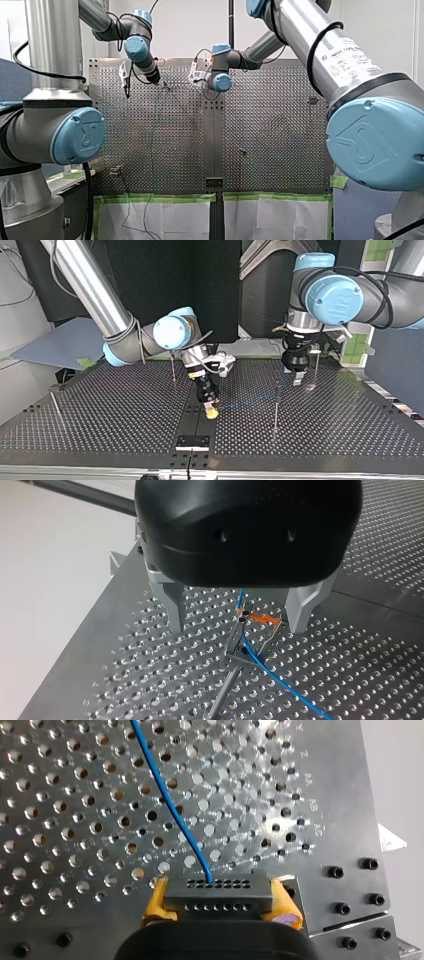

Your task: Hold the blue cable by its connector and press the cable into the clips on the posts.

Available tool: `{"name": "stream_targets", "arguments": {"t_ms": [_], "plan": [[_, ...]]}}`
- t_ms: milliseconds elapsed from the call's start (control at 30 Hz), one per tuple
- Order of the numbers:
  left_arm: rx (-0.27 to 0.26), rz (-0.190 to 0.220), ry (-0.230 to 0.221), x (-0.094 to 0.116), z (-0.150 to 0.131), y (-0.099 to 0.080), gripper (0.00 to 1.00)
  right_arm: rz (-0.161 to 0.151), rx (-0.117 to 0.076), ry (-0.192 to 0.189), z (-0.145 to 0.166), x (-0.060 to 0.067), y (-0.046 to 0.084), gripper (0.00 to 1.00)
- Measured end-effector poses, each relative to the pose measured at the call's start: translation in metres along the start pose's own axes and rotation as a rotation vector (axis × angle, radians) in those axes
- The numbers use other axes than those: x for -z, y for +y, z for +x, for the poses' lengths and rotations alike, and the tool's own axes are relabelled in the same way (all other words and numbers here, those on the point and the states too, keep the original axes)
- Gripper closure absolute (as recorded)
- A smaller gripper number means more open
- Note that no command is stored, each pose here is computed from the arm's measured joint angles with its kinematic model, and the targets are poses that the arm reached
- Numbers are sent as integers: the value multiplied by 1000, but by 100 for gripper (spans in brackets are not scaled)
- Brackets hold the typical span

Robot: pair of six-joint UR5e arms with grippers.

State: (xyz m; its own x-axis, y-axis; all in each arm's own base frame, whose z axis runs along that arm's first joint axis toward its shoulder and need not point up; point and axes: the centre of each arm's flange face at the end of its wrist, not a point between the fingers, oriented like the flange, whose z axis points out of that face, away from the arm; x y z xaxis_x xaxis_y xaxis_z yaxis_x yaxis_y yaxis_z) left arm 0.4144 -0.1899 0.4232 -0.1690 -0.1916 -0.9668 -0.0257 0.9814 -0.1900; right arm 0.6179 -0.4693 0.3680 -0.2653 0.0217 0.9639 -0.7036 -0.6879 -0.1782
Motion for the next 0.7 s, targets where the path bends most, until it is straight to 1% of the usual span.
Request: {"name": "stream_targets", "arguments": {"t_ms": [67,167,367,700], "plan": [[-19,5,0,1,0,-2,0,-5,-1,-1,0,0,2,100],[-30,19,2,2,1,-5,0,-10,-4,-1,1,0,3,100],[-24,42,10,0,7,-11,0,-14,-6,0,2,0,4,100],[-20,47,23,-1,13,-16,0,-15,-6,1,3,0,5,100]]}}
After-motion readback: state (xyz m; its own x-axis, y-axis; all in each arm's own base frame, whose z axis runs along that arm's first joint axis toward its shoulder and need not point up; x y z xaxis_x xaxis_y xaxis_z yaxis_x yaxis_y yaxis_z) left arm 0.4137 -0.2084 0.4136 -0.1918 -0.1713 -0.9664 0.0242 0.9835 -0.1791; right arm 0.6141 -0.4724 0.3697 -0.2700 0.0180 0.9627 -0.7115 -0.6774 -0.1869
